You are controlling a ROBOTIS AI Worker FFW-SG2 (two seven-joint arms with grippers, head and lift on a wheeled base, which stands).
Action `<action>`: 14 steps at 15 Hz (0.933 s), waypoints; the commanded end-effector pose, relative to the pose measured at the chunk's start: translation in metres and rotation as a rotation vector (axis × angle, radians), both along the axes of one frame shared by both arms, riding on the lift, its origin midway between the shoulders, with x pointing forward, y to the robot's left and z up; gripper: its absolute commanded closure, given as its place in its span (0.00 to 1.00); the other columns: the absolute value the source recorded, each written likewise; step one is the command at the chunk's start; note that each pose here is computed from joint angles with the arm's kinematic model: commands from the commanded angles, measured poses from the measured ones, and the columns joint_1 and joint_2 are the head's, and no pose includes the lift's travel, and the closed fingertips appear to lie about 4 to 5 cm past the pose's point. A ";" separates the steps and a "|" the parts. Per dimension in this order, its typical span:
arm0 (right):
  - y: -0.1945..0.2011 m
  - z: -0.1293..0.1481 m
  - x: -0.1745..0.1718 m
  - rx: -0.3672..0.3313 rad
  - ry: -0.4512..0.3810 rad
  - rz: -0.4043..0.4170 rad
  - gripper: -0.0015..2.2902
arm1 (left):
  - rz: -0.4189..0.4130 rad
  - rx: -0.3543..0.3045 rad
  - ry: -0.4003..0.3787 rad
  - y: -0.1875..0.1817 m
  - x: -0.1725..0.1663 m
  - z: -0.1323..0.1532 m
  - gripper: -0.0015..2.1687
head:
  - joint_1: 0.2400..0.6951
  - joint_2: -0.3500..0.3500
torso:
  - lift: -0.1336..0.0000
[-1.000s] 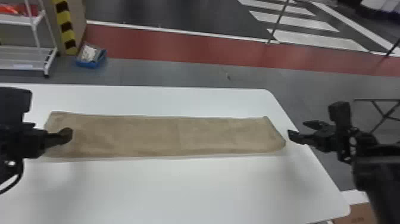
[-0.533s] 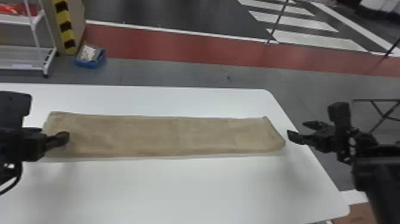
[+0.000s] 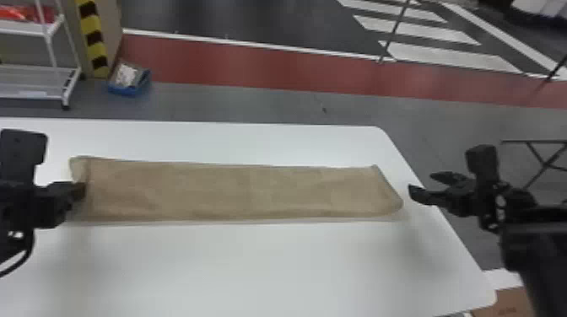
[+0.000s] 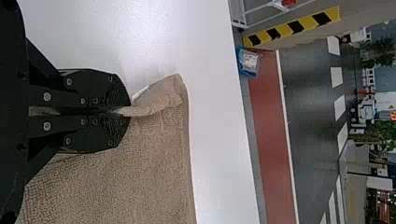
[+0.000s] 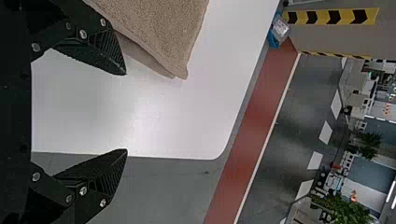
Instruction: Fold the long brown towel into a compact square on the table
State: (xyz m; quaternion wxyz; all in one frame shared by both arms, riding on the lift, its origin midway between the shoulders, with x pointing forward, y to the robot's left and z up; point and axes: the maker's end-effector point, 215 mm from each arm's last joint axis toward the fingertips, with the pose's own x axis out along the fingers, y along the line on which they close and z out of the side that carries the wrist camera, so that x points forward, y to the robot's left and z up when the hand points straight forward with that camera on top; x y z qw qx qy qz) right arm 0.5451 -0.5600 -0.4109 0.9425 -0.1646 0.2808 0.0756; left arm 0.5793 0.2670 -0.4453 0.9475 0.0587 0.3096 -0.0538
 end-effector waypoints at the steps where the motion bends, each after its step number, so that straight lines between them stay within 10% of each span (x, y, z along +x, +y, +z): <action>1: 0.004 -0.001 0.001 0.004 -0.001 0.004 0.15 | -0.004 -0.012 -0.033 -0.005 0.002 0.016 0.67 | 1.00 0.10 | 0.04; 6: 0.032 -0.003 0.005 0.016 -0.005 0.032 0.15 | -0.021 -0.135 0.025 -0.020 -0.013 0.036 0.67 | 1.00 0.10 | 0.04; 11: 0.109 0.006 0.012 0.099 -0.043 0.089 0.15 | -0.141 -0.647 0.049 -0.085 -0.026 0.116 0.67 | 1.00 0.12 | 0.04; 14: 0.174 -0.001 0.019 0.175 -0.041 0.141 0.15 | -0.200 -0.766 -0.010 -0.098 -0.012 0.174 0.67 | 1.00 0.13 | 0.04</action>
